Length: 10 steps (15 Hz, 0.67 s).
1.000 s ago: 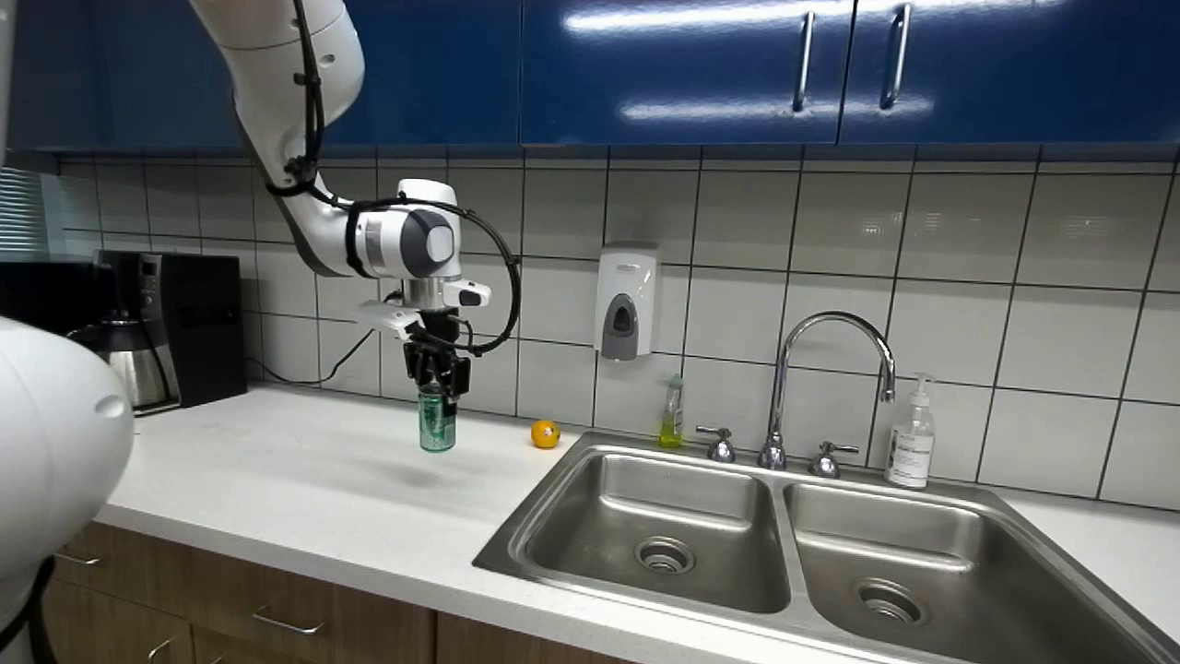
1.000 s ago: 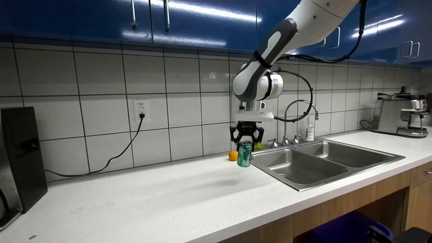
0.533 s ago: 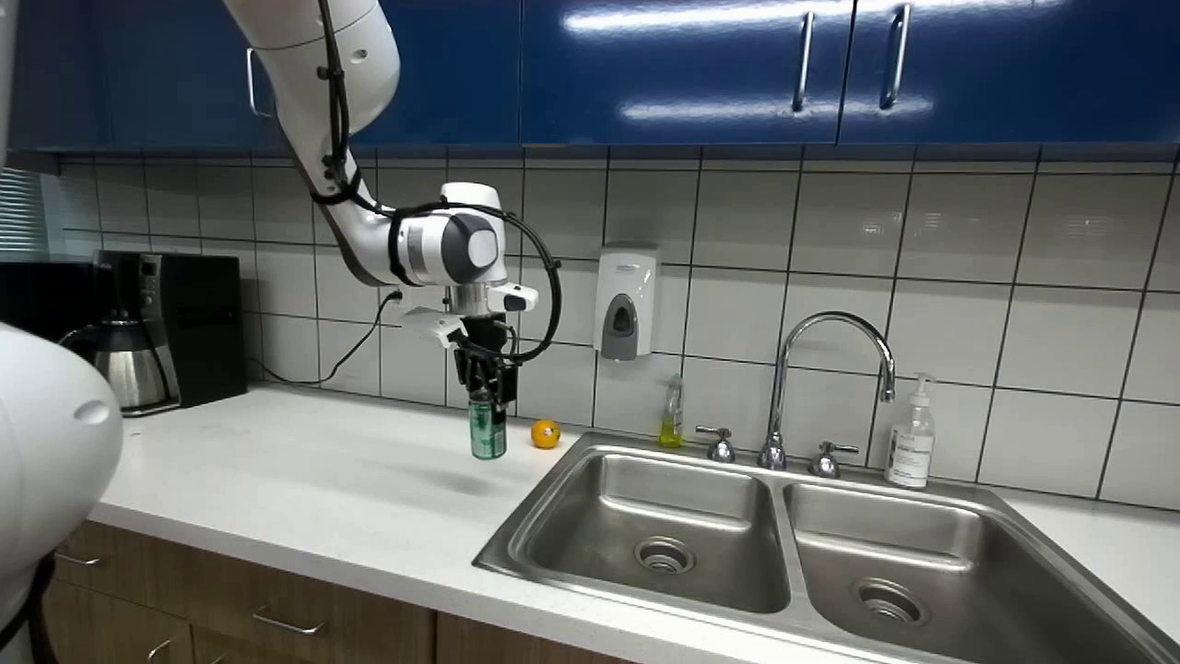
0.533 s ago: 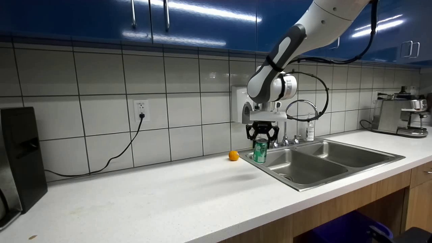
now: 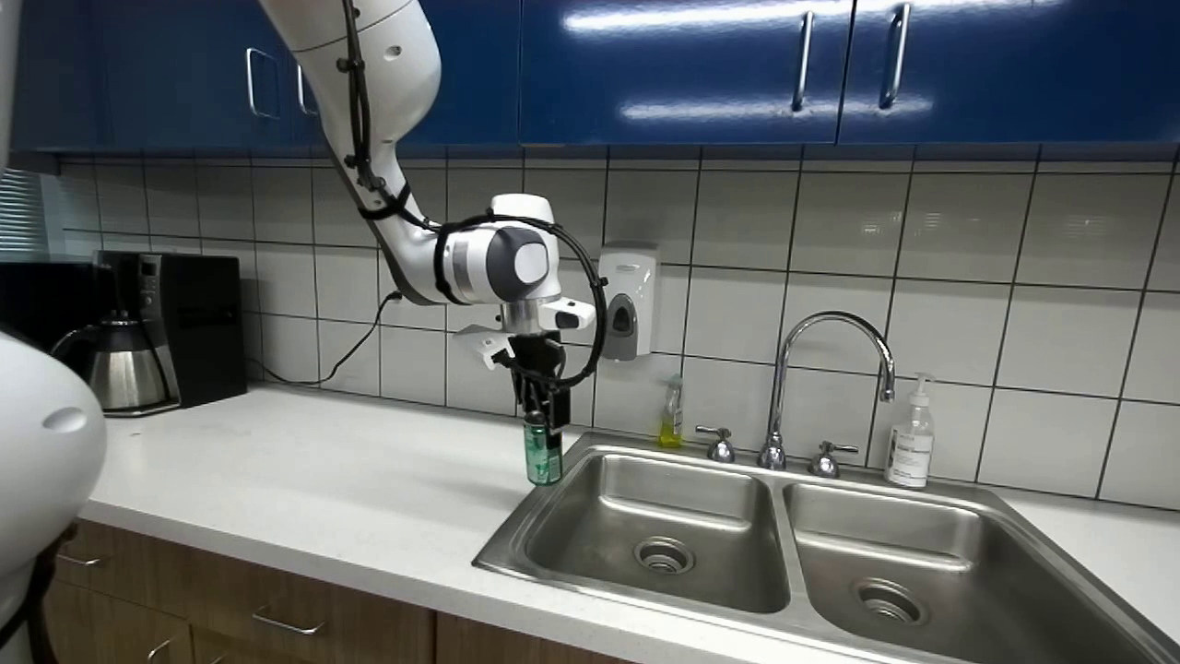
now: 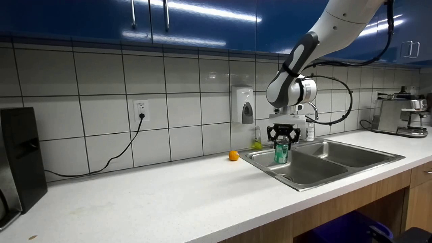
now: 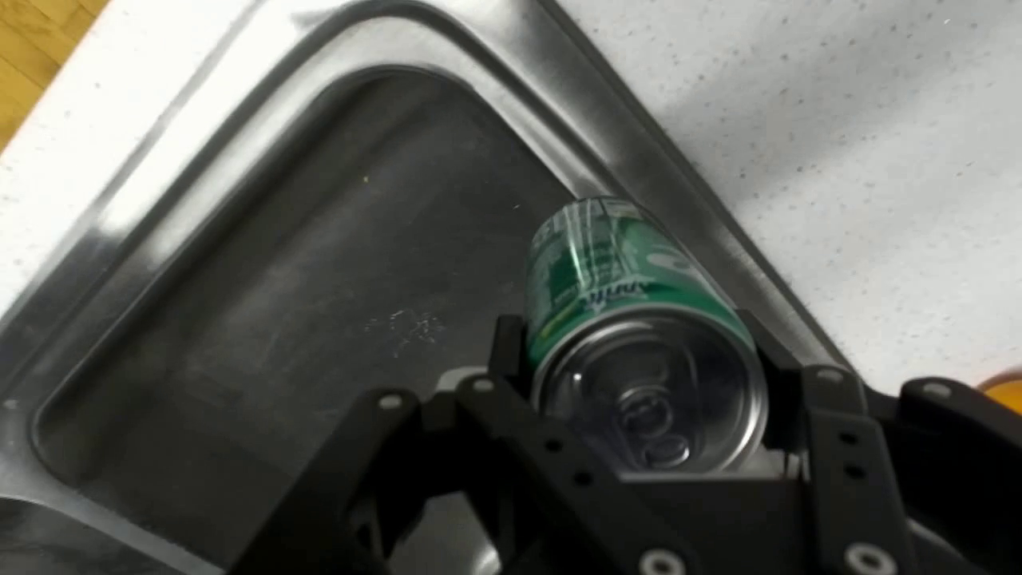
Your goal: Put the can inside the sink
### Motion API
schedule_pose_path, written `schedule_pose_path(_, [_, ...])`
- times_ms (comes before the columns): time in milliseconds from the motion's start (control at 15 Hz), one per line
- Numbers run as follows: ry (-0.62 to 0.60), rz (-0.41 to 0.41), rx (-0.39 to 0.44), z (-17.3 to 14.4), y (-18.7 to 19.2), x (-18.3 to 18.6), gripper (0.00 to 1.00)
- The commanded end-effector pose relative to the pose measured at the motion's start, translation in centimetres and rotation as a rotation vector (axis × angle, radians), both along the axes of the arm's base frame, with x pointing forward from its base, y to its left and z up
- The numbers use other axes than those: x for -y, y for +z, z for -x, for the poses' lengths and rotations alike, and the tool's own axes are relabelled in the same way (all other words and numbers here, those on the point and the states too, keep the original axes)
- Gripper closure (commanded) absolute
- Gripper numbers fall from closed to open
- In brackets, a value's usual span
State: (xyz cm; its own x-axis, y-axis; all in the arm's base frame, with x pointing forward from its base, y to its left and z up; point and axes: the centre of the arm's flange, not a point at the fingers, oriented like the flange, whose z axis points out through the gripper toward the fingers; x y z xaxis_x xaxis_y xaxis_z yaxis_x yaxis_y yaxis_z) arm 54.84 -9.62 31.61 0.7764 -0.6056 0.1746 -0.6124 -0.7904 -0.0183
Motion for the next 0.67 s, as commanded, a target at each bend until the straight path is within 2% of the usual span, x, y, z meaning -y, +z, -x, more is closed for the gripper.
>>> schedule_pose_path(0, [-0.070,0.023,0.021,1.0,0.1,2.8,0.62])
schedule_pose_path(600, [-0.115,0.045,-0.012,-1.0,-4.9,6.7,0.62])
